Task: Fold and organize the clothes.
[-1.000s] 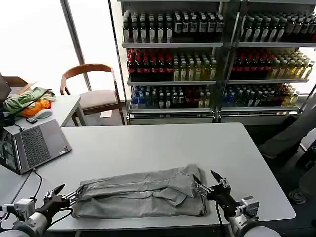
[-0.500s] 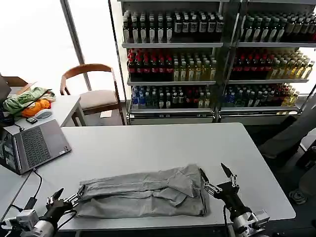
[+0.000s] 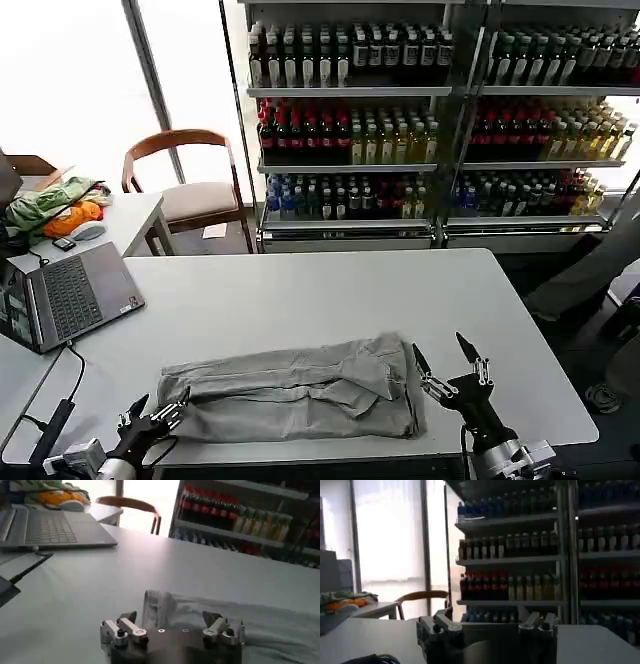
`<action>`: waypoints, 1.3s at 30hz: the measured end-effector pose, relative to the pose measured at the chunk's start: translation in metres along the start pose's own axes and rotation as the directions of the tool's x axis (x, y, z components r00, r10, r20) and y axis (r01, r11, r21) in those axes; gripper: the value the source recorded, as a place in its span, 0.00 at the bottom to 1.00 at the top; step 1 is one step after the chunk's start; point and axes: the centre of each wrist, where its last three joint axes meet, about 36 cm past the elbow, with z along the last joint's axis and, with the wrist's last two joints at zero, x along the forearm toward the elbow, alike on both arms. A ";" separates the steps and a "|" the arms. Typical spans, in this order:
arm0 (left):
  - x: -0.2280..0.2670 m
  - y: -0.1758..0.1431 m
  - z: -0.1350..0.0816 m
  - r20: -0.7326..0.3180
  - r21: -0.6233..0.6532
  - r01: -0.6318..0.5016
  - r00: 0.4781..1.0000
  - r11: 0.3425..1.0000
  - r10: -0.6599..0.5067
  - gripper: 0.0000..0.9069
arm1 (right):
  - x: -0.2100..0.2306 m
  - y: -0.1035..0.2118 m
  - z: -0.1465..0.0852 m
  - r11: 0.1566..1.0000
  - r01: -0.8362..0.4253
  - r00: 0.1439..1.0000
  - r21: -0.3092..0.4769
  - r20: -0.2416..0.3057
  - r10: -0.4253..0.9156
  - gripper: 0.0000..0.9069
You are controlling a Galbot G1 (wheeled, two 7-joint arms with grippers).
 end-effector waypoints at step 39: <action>-0.028 0.016 0.008 0.007 -0.011 -0.004 1.000 1.000 0.004 0.00 | -0.010 -0.005 -0.013 0.996 0.001 1.000 -0.085 0.025 0.001 1.00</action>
